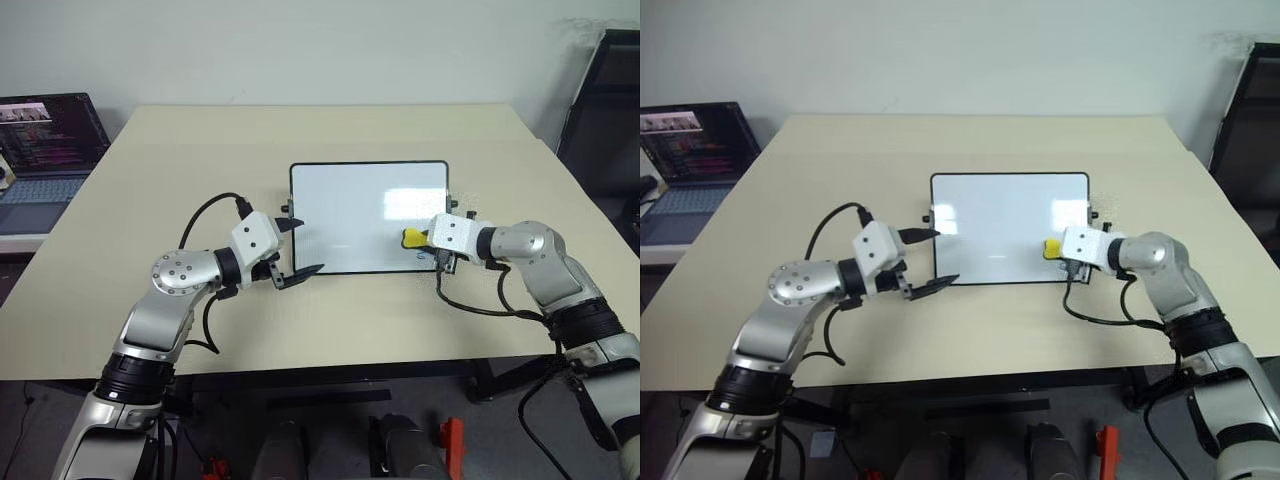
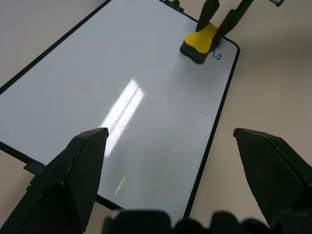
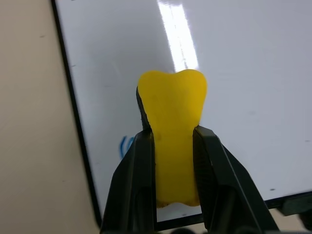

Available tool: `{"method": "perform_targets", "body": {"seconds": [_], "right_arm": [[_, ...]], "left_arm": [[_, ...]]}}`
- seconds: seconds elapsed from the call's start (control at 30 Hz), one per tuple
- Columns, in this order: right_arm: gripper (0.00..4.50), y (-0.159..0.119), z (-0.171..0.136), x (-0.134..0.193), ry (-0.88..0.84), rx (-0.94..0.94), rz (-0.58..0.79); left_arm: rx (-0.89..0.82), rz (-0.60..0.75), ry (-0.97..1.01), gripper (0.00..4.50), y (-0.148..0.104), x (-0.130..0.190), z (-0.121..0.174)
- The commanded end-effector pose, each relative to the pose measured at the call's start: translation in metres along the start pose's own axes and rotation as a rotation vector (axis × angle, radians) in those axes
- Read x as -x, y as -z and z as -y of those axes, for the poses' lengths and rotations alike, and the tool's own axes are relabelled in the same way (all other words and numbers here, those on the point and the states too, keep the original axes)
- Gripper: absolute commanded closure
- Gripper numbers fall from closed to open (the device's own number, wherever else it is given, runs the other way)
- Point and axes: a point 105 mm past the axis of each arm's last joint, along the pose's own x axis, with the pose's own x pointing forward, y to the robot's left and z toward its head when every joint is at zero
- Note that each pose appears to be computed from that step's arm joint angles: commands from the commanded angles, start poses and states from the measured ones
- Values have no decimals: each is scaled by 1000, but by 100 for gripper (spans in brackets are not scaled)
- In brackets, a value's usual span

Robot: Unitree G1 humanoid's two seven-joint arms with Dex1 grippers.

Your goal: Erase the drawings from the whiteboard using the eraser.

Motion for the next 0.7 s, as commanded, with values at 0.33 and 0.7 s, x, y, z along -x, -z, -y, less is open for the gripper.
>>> {"method": "perform_targets", "body": {"seconds": [0.33,0.7], "right_arm": [[381,20,-22,-2,-86,-21,-116],[382,33,34,17,127,21,-204]], "left_arm": [[-46,35,-17,0,-14,0,-8],[-49,34,-21,0,-14,1,-9]]}}
